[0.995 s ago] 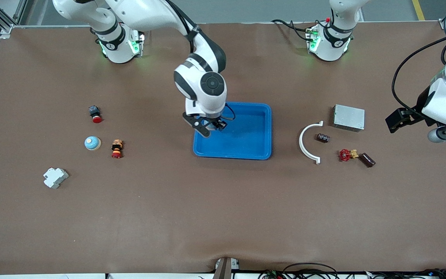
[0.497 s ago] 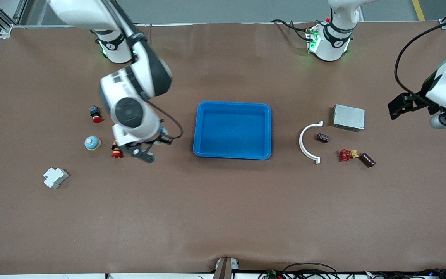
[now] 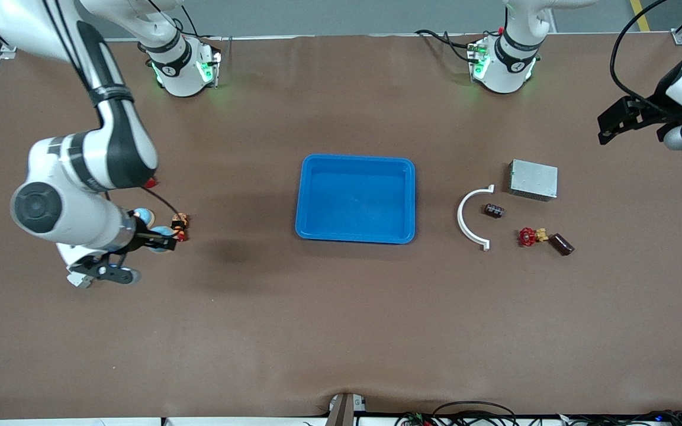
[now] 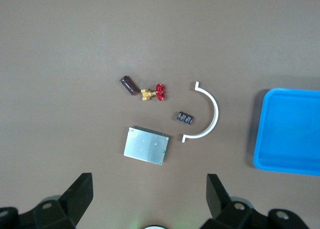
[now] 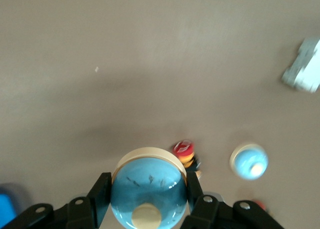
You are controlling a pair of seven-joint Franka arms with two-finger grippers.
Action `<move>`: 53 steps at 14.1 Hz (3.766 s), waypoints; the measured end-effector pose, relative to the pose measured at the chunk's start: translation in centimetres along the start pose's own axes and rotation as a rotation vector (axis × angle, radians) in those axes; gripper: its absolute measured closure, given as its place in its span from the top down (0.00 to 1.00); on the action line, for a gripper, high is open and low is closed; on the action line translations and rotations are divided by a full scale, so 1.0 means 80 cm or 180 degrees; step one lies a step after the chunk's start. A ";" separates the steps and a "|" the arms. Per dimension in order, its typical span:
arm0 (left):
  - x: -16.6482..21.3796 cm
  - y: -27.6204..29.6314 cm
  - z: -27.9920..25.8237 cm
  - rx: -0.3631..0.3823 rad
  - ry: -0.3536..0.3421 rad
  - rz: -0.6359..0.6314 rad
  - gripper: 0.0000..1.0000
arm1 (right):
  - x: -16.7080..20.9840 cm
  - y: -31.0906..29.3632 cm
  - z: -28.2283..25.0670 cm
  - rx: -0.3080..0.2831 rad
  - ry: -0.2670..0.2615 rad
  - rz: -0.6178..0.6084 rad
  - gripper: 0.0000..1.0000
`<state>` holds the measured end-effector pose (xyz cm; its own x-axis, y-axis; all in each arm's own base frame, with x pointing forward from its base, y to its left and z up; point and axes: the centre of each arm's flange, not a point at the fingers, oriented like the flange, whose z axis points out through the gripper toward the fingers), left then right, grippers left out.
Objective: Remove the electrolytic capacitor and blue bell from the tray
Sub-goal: 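Carry the second bell toward the white breaker with the right gripper, then lower the bell beside the first bell and open the right gripper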
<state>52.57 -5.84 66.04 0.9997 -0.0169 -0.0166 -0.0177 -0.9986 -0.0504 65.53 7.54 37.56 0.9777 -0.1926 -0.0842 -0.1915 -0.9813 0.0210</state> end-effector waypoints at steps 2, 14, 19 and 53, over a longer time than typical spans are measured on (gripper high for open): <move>-0.012 -0.006 -0.001 -0.0001 0.0002 0.0098 1.00 | 0.012 0.034 0.020 0.0046 0.0165 -0.0137 0.66; -0.015 -0.008 -0.001 -0.0006 0.0089 0.0136 1.00 | 0.044 0.172 0.129 0.0059 0.0073 -0.0312 0.66; -0.014 -0.005 -0.005 -0.0015 0.0140 0.0145 1.00 | 0.045 0.192 0.173 0.0064 -0.0077 -0.0235 0.66; 0.010 0.009 0.011 -0.0062 0.0171 -0.0139 1.00 | 0.056 0.214 0.251 0.0091 0.0071 -0.0116 0.99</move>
<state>53.37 -6.54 65.08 0.9989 0.0247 0.0388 0.0258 -0.9992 -0.0304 64.92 -10.22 17.50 0.9857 -0.1569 -0.0622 -0.1578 -0.9874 -0.0103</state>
